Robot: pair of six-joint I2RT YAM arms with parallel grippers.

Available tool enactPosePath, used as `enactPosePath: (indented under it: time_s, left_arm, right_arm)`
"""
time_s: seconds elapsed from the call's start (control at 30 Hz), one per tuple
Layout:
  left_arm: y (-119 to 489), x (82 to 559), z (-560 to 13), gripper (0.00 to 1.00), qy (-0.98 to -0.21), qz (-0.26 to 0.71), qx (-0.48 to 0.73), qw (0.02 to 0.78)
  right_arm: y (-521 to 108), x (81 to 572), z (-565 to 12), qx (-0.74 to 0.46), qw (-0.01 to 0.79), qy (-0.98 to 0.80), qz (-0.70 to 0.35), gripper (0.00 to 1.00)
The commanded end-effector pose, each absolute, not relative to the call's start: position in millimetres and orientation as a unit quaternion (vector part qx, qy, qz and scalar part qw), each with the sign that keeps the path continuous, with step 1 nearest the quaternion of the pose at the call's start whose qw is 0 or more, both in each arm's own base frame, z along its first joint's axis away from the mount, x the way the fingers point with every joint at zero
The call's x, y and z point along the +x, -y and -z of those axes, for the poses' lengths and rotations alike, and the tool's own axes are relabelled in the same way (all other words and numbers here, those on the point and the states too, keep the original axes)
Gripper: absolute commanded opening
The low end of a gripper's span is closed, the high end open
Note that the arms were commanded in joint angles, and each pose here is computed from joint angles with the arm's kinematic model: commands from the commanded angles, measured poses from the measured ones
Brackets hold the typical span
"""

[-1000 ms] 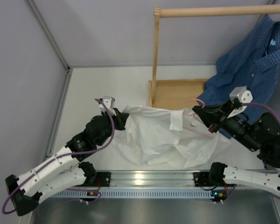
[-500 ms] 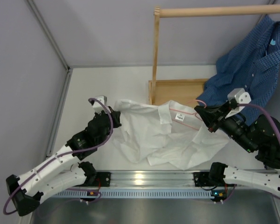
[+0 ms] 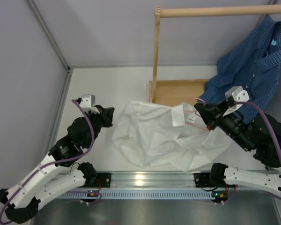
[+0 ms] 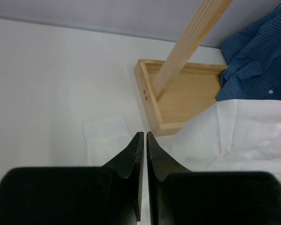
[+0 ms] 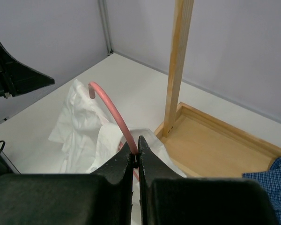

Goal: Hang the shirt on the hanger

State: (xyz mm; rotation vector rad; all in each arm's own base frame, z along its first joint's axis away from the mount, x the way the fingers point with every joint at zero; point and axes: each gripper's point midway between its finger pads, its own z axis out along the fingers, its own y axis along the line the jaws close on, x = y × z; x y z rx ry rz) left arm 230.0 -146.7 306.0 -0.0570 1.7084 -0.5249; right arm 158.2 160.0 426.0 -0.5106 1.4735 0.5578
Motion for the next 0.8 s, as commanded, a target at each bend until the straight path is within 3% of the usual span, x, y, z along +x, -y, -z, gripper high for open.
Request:
enactPosePath:
  time_s: [0.0,0.07,0.1,0.13,0.2,0.23,0.33,0.37,0.4,0.57,0.77]
  left_arm:
    - [120.6,229.2,-316.4,0.07,-0.747,0.18,-0.044,0.639]
    - [123.3,227.6,-320.4,0.17,-0.747,0.186,-0.034,0.638]
    - [126.7,225.5,-331.7,0.29,-0.741,0.198,-0.024,0.642]
    - [144.4,218.0,-338.7,0.6,-0.738,0.238,0.012,0.631]
    - [174.7,211.9,-354.5,0.74,-0.725,0.281,0.086,0.623]
    - [202.3,191.8,-377.2,0.74,-0.699,0.346,0.157,0.606]
    - [253.3,172.1,-394.9,0.76,-0.663,0.402,0.294,0.559]
    - [260.0,172.4,-396.2,0.9,-0.659,0.4,0.312,0.555]
    - [270.5,176.5,-392.2,0.97,-0.654,0.39,0.34,0.552]
    - [305.3,153.6,-409.9,0.98,-0.562,0.426,0.473,0.528]
    - [339.2,135.4,-386.6,0.98,-0.502,0.482,0.561,0.448]
  right_arm:
    - [-139.9,155.5,-462.8,-0.18,0.713,-0.622,-0.268,0.0]
    - [-137.2,154.8,-463.1,-0.177,0.714,-0.621,-0.27,0.0]
    - [-136.2,154.3,-463.6,-0.176,0.715,-0.62,-0.271,0.0]
    - [-137.4,154.3,-462.5,-0.178,0.714,-0.621,-0.271,0.0]
    - [-140.6,156.0,-459.9,-0.181,0.711,-0.625,-0.267,0.0]
    - [-140.8,156.6,-459.4,-0.182,0.71,-0.627,-0.264,0.0]
    - [-140.9,163.2,-454.1,-0.171,0.701,-0.647,-0.246,0.0]
    - [-141.1,164.2,-448.4,-0.17,0.693,-0.658,-0.241,0.0]
    - [-142.0,165.0,-447.1,-0.166,0.687,-0.665,-0.241,0.0]
    - [-160.5,153.6,-427.8,-0.229,0.659,-0.669,-0.257,0.0]
    - [-178.7,134.4,-429.0,-0.284,0.64,-0.646,-0.304,0.0]
